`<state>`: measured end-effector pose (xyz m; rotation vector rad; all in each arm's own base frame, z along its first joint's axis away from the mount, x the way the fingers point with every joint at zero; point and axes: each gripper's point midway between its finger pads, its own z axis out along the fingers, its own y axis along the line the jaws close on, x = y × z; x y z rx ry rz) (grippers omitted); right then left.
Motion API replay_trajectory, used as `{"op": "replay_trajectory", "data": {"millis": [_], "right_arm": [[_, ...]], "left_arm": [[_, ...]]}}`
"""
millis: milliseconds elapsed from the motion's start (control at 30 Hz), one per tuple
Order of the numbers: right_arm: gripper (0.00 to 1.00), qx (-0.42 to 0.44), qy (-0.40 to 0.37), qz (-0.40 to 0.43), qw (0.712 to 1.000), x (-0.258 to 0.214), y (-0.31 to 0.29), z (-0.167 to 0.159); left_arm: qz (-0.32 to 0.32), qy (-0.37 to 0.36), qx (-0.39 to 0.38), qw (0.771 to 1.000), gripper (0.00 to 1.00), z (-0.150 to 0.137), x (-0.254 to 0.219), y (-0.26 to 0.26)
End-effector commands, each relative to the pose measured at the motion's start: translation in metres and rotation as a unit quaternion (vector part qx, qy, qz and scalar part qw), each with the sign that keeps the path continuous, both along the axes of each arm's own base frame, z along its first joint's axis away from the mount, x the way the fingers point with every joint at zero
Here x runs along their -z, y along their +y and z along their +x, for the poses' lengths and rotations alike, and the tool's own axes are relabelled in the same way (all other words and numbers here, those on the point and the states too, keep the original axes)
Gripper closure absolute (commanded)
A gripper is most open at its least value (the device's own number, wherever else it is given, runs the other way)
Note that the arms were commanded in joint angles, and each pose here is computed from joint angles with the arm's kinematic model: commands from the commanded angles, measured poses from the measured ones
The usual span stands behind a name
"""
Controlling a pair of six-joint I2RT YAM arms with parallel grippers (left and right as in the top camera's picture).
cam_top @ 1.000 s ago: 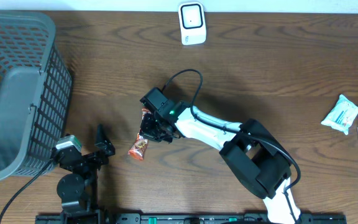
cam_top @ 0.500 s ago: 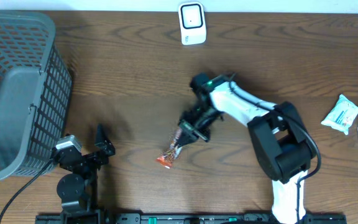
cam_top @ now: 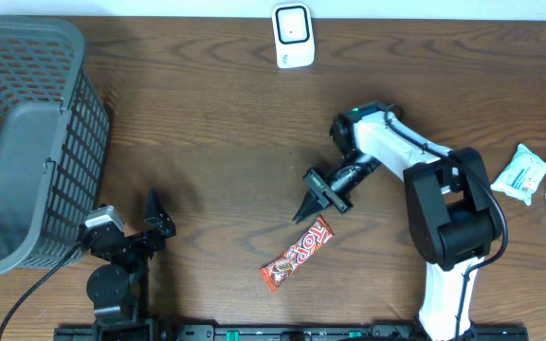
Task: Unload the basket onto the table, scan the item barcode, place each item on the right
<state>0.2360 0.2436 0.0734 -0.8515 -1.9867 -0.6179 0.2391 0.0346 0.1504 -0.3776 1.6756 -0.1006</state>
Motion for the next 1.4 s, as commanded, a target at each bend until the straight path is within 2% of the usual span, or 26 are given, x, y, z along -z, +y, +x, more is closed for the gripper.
{"op": "replay_trajectory", "data": {"millis": [0,133,233,367,400,467,567,633,667,700,733,833,933,1000,1133,1300,1367], "right_arm": [[0.99,-0.055,-0.127,0.051,0.989,0.002,-0.002,0.016],[0.99,-0.117,-0.189,0.097,0.97,0.0,-0.001,0.011],[0.99,-0.165,-0.206,0.106,0.959,-0.004,-0.009,0.003],[0.99,-0.26,-0.233,0.024,0.937,-0.011,-0.04,0.005],[0.99,-0.291,-0.26,0.0,0.921,-0.02,-0.048,0.011],[0.99,-0.333,-0.335,0.022,0.881,-0.041,-0.044,0.022],[0.98,-0.398,-0.455,0.078,0.793,-0.075,-0.032,0.035],[0.79,-0.441,-0.523,0.092,0.723,-0.091,-0.026,0.044],[0.37,-0.459,-0.551,0.086,0.692,-0.096,-0.025,0.051],[0.01,-0.478,-0.574,0.072,0.661,-0.099,-0.027,0.059],[0.01,-0.492,-0.592,0.053,0.636,-0.102,-0.029,0.068],[0.01,-0.508,-0.623,0.031,0.594,-0.111,-0.03,0.08],[0.01,-0.567,-0.63,0.103,0.521,-0.11,-0.024,0.067],[0.01,-0.605,-0.615,0.136,0.487,-0.1,-0.026,0.056],[0.01,-0.638,-0.589,0.175,0.463,-0.073,-0.025,0.044],[0.01,-0.635,-0.551,0.218,0.496,-0.054,-0.013,0.018],[0.01,-0.62,-0.537,0.222,0.527,-0.055,-0.006,0.005]], "left_arm": [[0.007,0.023,-0.001,1.0,0.02,-0.001,0.015,0.0],[0.007,0.023,-0.001,1.0,0.02,-0.001,0.015,0.0],[0.007,0.023,-0.001,1.0,0.02,-0.001,0.015,0.0],[0.007,0.023,-0.001,1.0,0.02,-0.001,0.015,0.0],[0.007,0.023,-0.001,1.0,0.02,-0.001,0.015,0.0],[0.007,0.023,-0.001,1.0,0.02,-0.001,0.015,0.0],[0.007,0.023,-0.001,1.0,0.02,-0.001,0.015,0.0],[0.007,0.023,-0.001,1.0,0.02,-0.001,0.015,0.0],[0.007,0.023,-0.001,1.0,0.02,-0.001,0.015,0.0],[0.007,0.023,-0.001,1.0,0.02,-0.001,0.015,0.0],[0.006,0.023,-0.001,1.0,0.02,-0.001,0.015,0.0],[0.007,0.023,-0.001,1.0,0.02,-0.001,0.015,0.0],[0.007,0.023,-0.001,1.0,0.02,-0.001,0.015,0.0],[0.007,0.023,-0.001,1.0,0.02,-0.001,0.015,0.0],[0.007,0.023,-0.001,1.0,0.02,-0.001,0.015,0.0],[0.007,0.023,-0.001,1.0,0.02,-0.001,0.015,0.0],[0.007,0.023,-0.001,1.0,0.02,-0.001,0.015,0.0]]}}
